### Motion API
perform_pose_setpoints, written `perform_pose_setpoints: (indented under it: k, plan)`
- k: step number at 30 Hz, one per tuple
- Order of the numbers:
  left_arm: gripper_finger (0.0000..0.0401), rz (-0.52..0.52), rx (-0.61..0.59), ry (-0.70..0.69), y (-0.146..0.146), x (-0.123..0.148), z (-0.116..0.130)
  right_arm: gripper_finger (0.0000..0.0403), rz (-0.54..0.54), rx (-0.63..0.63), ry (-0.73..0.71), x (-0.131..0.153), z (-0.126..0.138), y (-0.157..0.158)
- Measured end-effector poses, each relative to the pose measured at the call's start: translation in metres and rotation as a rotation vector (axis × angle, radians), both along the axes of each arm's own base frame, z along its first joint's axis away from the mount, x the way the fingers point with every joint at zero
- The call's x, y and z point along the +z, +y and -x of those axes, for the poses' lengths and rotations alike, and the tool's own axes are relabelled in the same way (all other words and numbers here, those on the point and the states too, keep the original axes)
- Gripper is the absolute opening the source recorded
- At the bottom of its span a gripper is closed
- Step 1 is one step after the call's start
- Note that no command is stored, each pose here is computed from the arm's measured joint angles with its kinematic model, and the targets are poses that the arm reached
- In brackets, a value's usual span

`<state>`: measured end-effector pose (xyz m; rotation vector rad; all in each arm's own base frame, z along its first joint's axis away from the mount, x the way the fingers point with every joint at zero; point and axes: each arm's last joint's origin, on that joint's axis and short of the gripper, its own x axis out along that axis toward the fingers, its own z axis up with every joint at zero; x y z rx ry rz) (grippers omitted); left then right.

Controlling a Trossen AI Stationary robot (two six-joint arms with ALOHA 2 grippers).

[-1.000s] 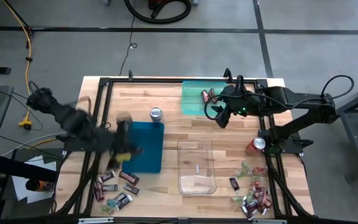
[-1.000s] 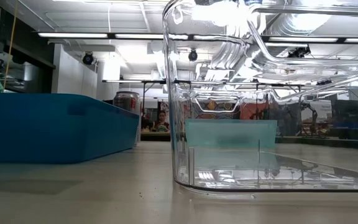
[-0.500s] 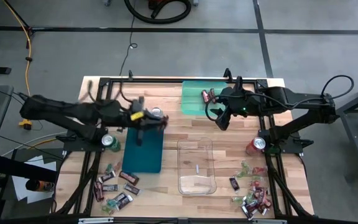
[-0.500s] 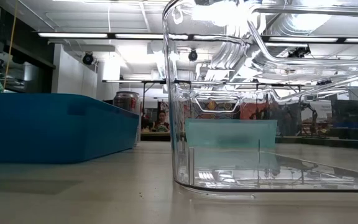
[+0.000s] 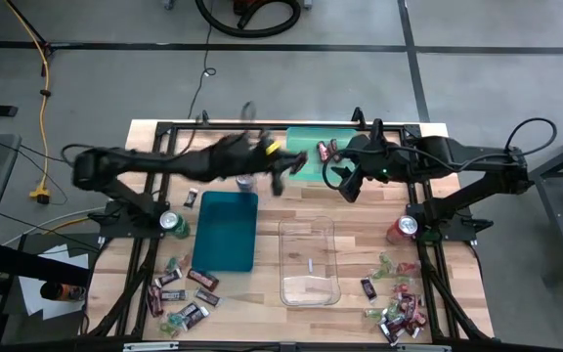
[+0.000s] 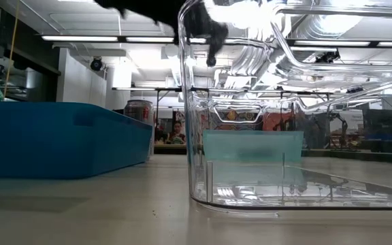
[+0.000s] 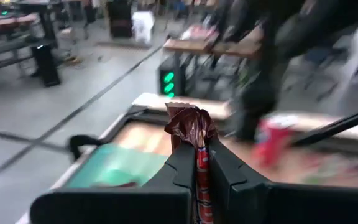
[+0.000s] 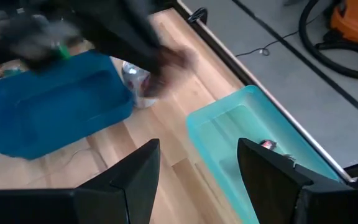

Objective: Sort candy
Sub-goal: Put the chocolate peanut bar into the green bin

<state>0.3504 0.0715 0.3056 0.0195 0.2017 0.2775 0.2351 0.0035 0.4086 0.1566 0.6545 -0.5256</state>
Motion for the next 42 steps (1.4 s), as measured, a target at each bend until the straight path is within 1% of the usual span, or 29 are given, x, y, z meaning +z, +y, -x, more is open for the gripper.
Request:
perform_pose_setpoints:
  k: [4,8,12,14,18,23,26,31,38,40,42]
  plan:
    - [0.0001,-0.050,0.062,0.122,0.049,-0.004,-0.026,0.0209,0.024,-0.011,-0.058,0.009,0.007,-0.001]
    - [0.0001,-0.073,0.115,0.223,0.089,-0.018,-0.046,0.0209,0.017,-0.021,-0.169,0.024,0.022,-0.002]
    - [0.0000,-0.046,0.146,0.300,0.116,-0.031,-0.065,0.0209,-0.004,-0.045,-0.261,0.036,0.039,-0.004]
    - [0.0000,-0.002,0.155,0.343,0.123,-0.037,-0.074,0.0209,-0.005,-0.076,-0.287,0.039,0.045,-0.005]
    - [0.0000,0.119,0.162,0.423,0.128,-0.050,-0.088,0.0209,0.004,-0.120,-0.315,0.042,0.052,-0.007]
    - [0.0000,0.295,0.224,0.541,0.130,-0.074,-0.096,0.0209,0.009,-0.128,-0.316,0.042,0.052,-0.007]
    - [0.0000,0.387,0.270,0.557,0.128,-0.086,-0.098,0.0209,0.003,-0.132,-0.314,0.042,0.050,-0.007]
    - [0.0000,0.505,0.359,0.548,0.130,-0.104,-0.102,0.0209,-0.007,-0.140,-0.314,0.040,0.048,-0.007]
    - [0.0000,0.599,0.460,0.552,0.130,-0.128,-0.106,0.0209,-0.013,-0.168,-0.325,0.040,0.047,-0.007]
    - [0.0000,0.608,0.478,0.551,0.128,-0.132,-0.108,0.0209,-0.007,-0.176,-0.326,0.040,0.047,-0.007]
    - [0.0000,0.597,0.479,0.550,0.124,-0.132,-0.110,0.0209,0.000,-0.184,-0.327,0.040,0.047,-0.007]
